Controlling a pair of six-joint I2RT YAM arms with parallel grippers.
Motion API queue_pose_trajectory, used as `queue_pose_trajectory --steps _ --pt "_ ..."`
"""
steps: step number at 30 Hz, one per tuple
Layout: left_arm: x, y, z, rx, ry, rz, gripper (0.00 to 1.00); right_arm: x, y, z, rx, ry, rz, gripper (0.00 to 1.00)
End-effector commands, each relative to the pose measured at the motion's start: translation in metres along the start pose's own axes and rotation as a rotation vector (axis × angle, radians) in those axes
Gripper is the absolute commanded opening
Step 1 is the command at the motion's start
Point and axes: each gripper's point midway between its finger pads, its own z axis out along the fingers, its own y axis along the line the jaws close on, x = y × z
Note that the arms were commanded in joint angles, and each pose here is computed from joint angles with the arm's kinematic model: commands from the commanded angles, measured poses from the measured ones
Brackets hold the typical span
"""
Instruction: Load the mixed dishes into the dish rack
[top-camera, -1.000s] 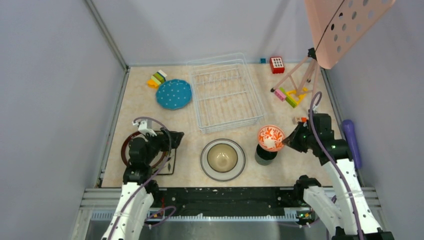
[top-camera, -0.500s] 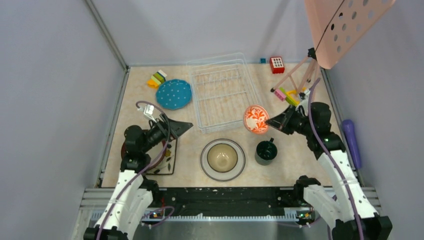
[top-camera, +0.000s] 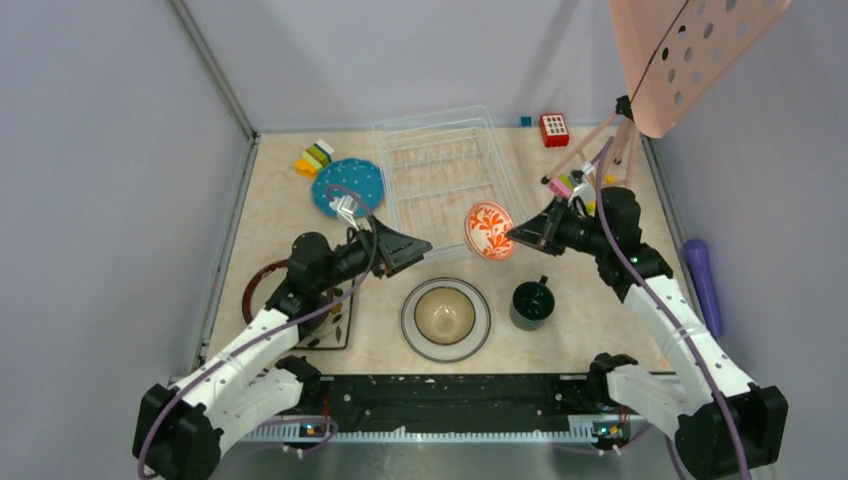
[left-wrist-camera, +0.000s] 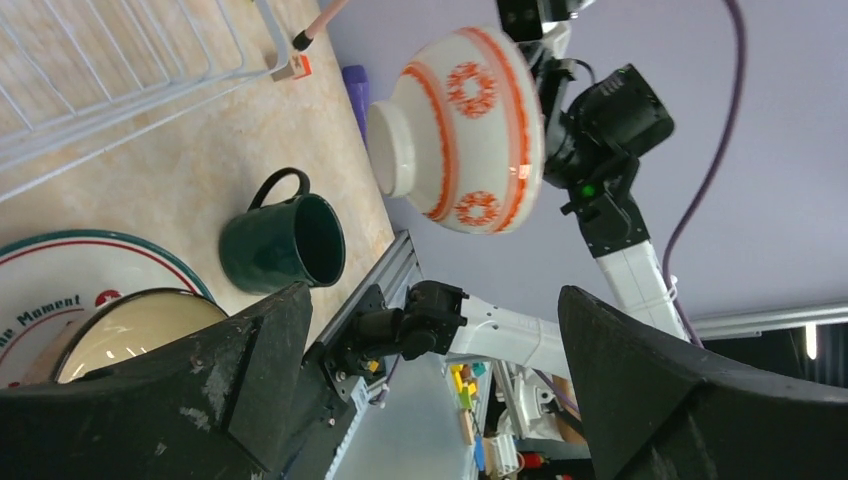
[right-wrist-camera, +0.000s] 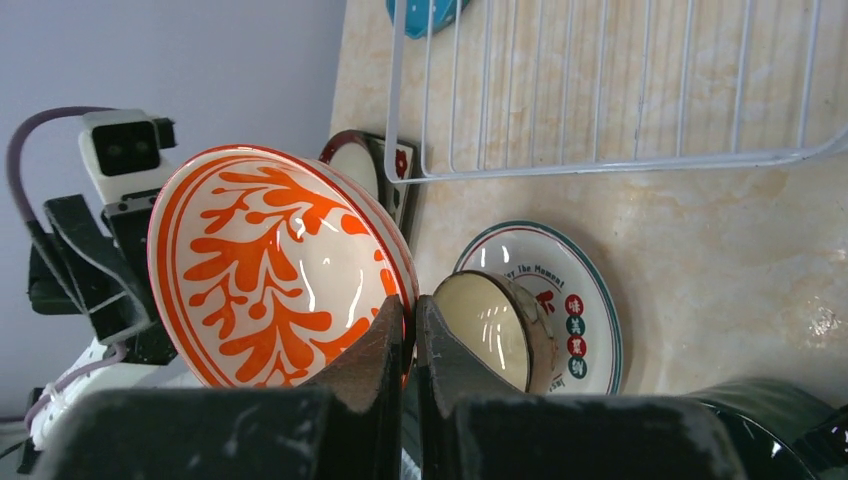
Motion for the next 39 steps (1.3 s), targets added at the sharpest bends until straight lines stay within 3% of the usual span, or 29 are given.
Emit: queue_pose_trajectory --steps 1,10,30,39 --pt "-0.013 -0.030 0.017 0.073 -0.057 -0.008 0.98 -0.027 0.049 -0.004 -0.123 -0.079 -0.076 0.00" --pt "-0.002 -0.054 0.033 0.174 -0.033 0.013 0.98 -0.007 0.055 0.008 -0.117 -0.020 -0.082 0.00" --pt "0.006 -0.026 0.050 0.063 -0.008 -0.024 0.98 0.006 0.065 0.013 -0.134 0.014 -0.099 0.00" --pt "0.012 -0.030 0.055 0.093 0.031 -0.040 0.89 0.006 0.065 0.013 -0.130 0.014 -0.107 0.00"
